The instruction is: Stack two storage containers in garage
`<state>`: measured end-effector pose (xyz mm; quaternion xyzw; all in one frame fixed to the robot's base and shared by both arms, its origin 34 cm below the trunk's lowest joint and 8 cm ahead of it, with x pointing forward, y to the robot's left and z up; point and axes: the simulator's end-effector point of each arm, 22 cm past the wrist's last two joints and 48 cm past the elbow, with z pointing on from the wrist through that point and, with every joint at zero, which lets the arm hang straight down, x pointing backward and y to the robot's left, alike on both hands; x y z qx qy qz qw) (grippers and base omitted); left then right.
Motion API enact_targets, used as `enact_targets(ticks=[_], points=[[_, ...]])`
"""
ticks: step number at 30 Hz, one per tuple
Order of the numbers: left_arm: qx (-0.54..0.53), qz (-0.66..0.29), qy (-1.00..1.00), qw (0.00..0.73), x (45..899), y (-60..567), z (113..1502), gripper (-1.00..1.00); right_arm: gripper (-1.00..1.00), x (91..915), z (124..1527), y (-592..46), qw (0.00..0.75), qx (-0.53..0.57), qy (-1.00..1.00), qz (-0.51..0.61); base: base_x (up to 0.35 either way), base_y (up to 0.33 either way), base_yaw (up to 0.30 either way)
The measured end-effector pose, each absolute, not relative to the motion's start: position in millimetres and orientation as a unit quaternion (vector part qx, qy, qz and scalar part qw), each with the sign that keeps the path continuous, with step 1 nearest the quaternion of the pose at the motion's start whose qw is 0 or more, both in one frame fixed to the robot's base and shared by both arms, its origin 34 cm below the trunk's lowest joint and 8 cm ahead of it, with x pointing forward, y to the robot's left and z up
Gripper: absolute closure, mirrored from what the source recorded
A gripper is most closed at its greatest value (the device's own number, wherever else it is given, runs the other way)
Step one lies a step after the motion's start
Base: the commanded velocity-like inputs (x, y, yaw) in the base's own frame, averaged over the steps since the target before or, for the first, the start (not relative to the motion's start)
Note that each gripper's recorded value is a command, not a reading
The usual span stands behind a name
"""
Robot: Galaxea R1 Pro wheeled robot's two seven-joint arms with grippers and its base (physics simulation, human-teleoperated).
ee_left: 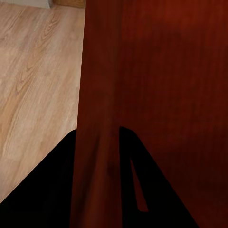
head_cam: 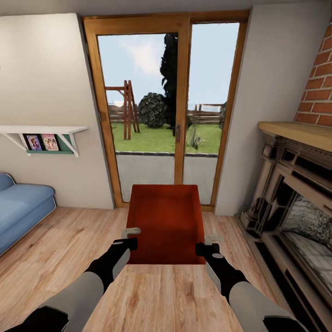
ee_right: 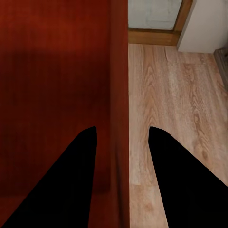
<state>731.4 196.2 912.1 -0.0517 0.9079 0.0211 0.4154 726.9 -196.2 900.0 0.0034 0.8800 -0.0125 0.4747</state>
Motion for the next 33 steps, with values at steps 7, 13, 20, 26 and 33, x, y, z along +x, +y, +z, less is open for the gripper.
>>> enact_targets(ticks=[7, 13, 20, 26, 33], points=[[-0.052, 0.021, 0.906, 0.421, 732.3, 196.2, 919.1, 1.00, 1.00, 728.1, 907.0, -196.3, 0.480, 0.003, 0.877, -0.013, 0.000, 0.000, 0.000], [-0.052, 0.021, 0.903, 0.425, 733.2, 196.1, 925.4, 1.00, 1.00, 729.0, 913.0, -196.4, 0.484, 0.004, 0.875, -0.013, 0.000, 0.000, 0.000], [-0.052, 0.020, 0.901, 0.430, 734.0, 196.1, 932.3, 1.00, 1.00, 729.9, 920.0, -196.3, 0.489, 0.004, 0.872, -0.013, 0.000, 0.000, 0.000], [-0.052, 0.020, 0.899, 0.434, 734.6, 196.2, 938.3, 1.00, 1.00, 730.7, 926.0, -196.3, 0.493, 0.004, 0.870, -0.012, 0.000, 0.000, 0.000], [-0.052, 0.020, 0.897, 0.439, 735.1, 196.2, 945.1, 1.00, 1.00, 731.5, 932.9, -196.3, 0.498, 0.003, 0.867, -0.013, 0.000, 0.000, 0.000]])
